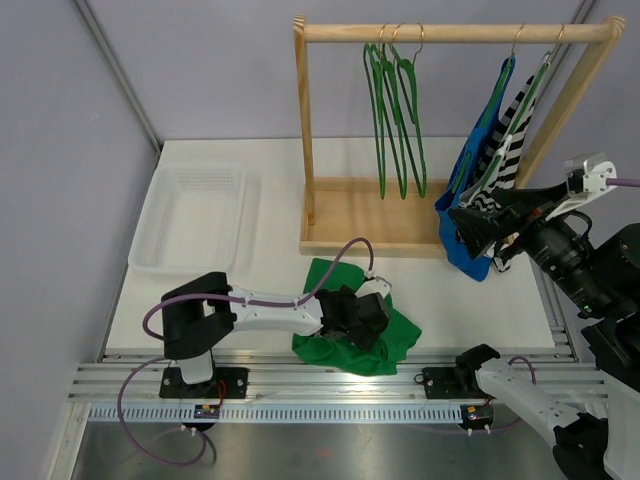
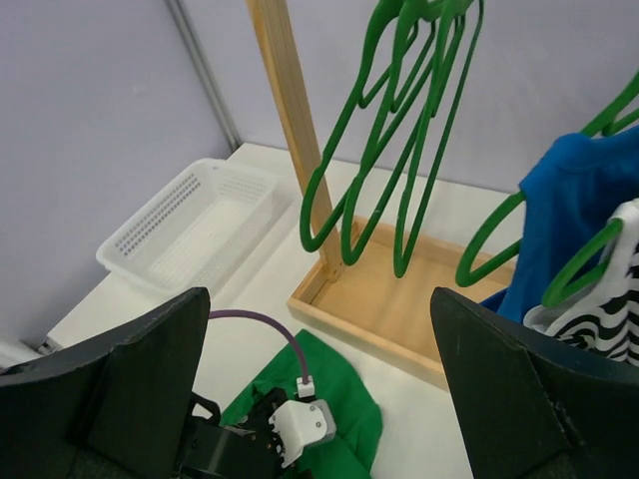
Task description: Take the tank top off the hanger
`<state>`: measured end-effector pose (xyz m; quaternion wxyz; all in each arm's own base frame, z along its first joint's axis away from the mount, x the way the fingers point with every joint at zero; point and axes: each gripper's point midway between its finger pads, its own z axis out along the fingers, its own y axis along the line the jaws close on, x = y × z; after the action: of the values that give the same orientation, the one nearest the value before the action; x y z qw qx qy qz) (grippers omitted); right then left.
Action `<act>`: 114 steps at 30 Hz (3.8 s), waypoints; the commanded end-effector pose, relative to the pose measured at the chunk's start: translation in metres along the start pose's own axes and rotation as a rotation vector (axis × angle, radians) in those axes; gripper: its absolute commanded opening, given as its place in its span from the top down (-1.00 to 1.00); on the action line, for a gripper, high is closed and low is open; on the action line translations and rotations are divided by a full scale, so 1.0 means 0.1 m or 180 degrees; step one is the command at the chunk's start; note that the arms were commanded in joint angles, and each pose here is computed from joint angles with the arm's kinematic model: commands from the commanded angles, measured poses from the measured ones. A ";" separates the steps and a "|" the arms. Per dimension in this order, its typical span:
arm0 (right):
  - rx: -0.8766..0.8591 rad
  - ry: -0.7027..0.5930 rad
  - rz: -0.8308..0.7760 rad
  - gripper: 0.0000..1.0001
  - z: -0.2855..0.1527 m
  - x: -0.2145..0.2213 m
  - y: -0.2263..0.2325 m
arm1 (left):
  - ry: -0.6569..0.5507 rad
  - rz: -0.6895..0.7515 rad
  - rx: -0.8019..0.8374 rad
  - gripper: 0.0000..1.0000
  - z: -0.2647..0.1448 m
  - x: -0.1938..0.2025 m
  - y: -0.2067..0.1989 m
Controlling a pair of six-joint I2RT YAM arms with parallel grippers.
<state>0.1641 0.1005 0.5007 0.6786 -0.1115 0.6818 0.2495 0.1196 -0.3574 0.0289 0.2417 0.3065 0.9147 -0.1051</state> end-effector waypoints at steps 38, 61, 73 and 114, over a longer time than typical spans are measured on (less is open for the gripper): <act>0.0211 -0.0047 0.0117 -0.99 0.16 0.02 -0.12 | -0.1598 -0.2084 -0.1934 1.00 -2.93 -1.30 3.76; 0.1694 0.0127 0.0107 -0.95 0.70 -0.23 -0.88 | -0.1585 -0.2210 -0.1037 -0.98 -2.52 -0.92 3.58; 0.2673 0.0256 -0.0260 -0.45 1.04 -0.39 -1.40 | -0.1554 -0.1924 -0.0645 -0.98 -2.05 -0.36 3.04; 0.2301 0.0382 -0.0258 1.00 1.75 -0.36 -1.72 | -0.1627 -0.1744 -0.0337 -0.98 -2.03 -0.46 2.84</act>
<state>0.4191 0.0265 0.4617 0.5825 0.1018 0.8012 -0.0915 0.2447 -0.0797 0.2074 0.4240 -0.0200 0.8881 -0.1764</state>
